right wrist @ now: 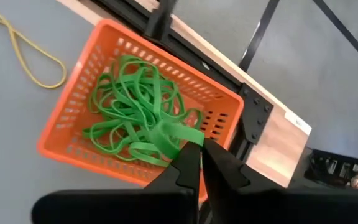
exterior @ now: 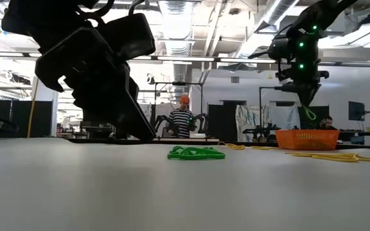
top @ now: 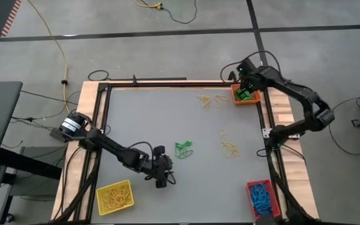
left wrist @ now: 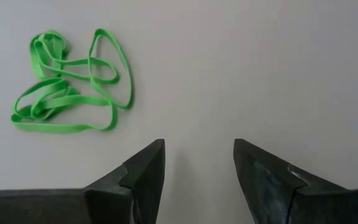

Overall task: Sort rubber bands into baskets
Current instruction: Put the green rubber band into the orange bin

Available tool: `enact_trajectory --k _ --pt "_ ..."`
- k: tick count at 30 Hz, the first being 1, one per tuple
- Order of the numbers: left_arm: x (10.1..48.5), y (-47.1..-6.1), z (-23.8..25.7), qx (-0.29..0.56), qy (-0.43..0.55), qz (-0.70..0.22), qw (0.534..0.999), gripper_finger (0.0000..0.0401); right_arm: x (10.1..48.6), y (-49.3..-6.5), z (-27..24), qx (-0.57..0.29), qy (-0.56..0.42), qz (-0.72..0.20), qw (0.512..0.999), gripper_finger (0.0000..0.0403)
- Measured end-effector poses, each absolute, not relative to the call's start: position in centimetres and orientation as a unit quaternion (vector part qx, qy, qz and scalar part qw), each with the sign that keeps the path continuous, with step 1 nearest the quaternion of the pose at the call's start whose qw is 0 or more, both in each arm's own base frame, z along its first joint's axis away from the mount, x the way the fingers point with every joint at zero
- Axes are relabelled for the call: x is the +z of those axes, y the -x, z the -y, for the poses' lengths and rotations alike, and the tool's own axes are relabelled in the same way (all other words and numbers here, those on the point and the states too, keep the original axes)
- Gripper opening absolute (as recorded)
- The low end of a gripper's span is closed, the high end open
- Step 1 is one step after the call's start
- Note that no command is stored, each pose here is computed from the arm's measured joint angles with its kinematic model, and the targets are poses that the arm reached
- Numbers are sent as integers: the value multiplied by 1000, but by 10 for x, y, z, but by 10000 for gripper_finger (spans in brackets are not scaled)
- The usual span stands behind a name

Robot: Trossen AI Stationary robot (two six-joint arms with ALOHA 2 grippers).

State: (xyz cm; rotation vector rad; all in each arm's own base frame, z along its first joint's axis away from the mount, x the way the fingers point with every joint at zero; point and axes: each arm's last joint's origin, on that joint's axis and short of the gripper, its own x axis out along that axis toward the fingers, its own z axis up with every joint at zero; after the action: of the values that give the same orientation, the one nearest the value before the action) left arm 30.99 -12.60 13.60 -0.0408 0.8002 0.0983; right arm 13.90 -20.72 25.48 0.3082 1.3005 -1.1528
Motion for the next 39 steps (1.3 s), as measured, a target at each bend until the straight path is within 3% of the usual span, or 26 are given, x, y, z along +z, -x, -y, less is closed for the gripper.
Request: enact_trajectory --k 6,15,18,24,31,39 --pt "136 -307 130 47 25 -392 918 180 239 -143 214 -489 -139 -603 615 82" --pt "136 -307 131 46 25 -392 918 180 221 -152 223 -478 -150 -619 604 225" --pt "136 -307 131 46 25 -392 918 180 227 -154 220 -488 -148 -600 616 252" --pt "136 -307 131 46 25 -392 918 180 248 -164 198 -470 -132 -562 668 260" --pt "136 -307 131 52 39 -392 918 180 263 -195 152 -346 -141 -529 763 260" --pt "136 -303 140 51 31 -387 920 180 257 -248 76 -214 -85 -522 822 260"
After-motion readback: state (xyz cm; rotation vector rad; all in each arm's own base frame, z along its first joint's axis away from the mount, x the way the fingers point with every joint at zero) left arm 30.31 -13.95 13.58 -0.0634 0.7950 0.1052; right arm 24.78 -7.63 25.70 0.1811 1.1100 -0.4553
